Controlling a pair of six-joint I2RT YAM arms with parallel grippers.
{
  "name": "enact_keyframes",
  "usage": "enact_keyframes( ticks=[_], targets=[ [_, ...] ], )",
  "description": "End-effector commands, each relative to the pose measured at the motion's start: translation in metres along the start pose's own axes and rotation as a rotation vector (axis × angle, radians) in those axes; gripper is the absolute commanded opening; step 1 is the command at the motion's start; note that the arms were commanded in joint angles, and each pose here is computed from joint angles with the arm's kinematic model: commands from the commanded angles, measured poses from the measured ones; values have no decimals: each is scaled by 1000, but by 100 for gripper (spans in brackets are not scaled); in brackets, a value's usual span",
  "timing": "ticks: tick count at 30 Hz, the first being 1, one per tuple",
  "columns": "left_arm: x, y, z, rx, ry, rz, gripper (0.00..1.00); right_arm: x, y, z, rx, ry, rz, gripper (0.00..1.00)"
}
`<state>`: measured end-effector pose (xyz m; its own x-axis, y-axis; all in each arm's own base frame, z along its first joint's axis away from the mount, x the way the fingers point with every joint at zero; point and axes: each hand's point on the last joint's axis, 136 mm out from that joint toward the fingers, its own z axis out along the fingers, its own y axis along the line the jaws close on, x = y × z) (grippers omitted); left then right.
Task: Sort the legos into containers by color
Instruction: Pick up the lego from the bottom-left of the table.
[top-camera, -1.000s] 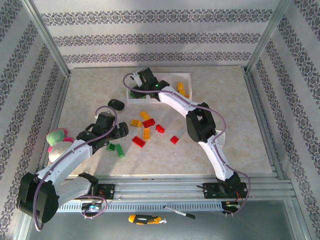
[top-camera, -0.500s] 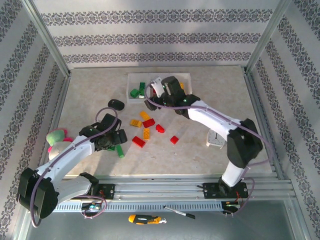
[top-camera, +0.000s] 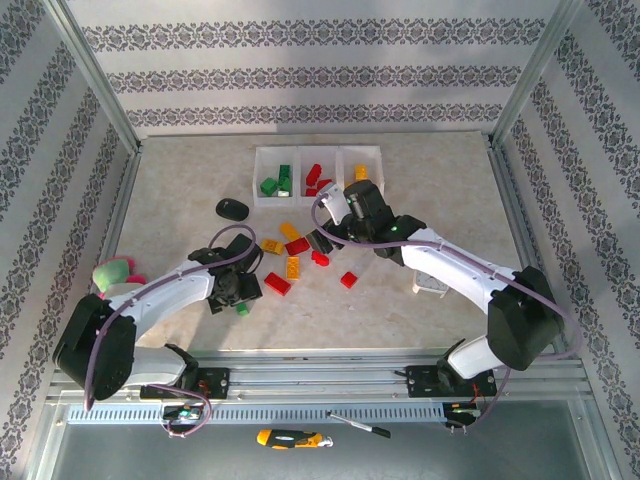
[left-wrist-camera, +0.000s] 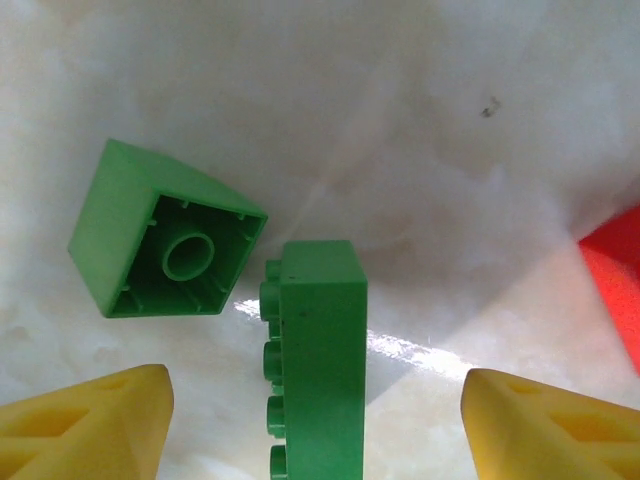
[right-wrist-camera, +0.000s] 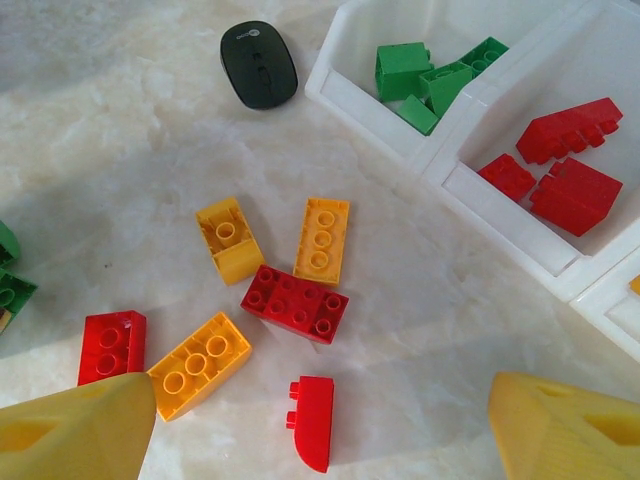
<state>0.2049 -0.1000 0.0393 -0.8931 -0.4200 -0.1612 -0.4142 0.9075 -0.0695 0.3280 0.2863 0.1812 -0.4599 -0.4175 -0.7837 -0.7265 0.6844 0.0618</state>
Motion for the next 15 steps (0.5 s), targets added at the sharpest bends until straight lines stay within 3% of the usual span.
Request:
enact_keyframes(
  ticks=[1, 15],
  targets=[
    [7, -1, 10, 7, 22, -26, 70, -6, 7, -1, -25, -16, -21, 86],
    [2, -3, 7, 1, 6, 11, 26, -11, 11, -12, -36, -43, -16, 86]
  ],
)
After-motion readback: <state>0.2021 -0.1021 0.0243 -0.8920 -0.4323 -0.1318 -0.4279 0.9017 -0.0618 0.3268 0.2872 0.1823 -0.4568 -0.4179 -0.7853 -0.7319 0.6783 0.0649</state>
